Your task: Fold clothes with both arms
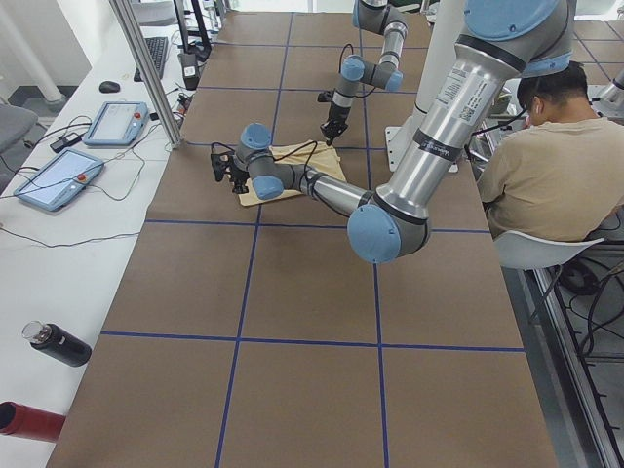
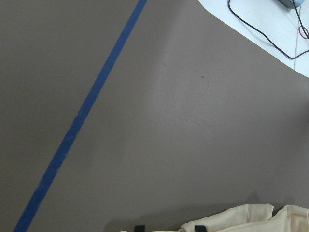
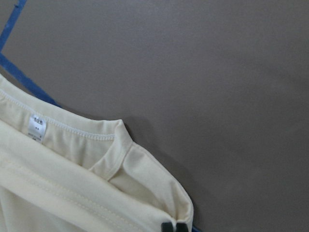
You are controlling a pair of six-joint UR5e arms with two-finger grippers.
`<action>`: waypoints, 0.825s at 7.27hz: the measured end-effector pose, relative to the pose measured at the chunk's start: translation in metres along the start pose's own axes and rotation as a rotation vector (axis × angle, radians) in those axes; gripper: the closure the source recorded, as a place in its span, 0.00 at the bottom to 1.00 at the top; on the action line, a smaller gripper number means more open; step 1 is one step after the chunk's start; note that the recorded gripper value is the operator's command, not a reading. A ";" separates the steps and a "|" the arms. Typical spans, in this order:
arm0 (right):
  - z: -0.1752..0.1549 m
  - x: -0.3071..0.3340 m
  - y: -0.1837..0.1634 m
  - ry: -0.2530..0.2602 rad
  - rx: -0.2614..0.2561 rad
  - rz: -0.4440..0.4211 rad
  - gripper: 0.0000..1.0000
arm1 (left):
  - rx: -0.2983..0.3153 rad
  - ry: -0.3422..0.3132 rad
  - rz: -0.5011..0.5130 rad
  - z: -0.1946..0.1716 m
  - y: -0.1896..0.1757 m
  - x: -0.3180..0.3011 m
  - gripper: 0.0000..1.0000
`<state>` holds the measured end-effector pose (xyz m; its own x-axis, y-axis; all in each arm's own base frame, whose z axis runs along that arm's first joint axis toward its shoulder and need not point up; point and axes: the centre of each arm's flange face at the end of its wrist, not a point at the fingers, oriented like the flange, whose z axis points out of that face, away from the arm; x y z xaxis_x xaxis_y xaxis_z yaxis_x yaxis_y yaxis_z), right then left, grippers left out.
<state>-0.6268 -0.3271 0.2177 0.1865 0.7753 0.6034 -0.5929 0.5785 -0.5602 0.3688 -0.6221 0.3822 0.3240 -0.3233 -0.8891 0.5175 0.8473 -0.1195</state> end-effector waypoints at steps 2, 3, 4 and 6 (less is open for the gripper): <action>-0.017 0.000 0.000 0.011 0.007 -0.004 1.00 | -0.002 0.015 -0.003 -0.006 0.002 0.006 0.55; -0.028 0.002 0.002 0.023 0.014 -0.006 1.00 | -0.009 0.041 -0.017 -0.019 0.008 0.014 0.55; -0.040 0.008 0.006 0.035 0.013 -0.012 1.00 | -0.037 0.070 -0.052 -0.037 0.019 0.019 0.55; -0.062 0.038 0.026 0.074 -0.002 -0.036 1.00 | -0.138 0.129 -0.159 -0.082 0.068 0.018 0.40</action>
<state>-0.5869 -0.2671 0.1907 0.2649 0.7707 0.5796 -0.5834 0.6067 -0.5400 0.3450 -0.5362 0.3224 0.1384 -0.4084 -0.9023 0.4383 0.8422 -0.3140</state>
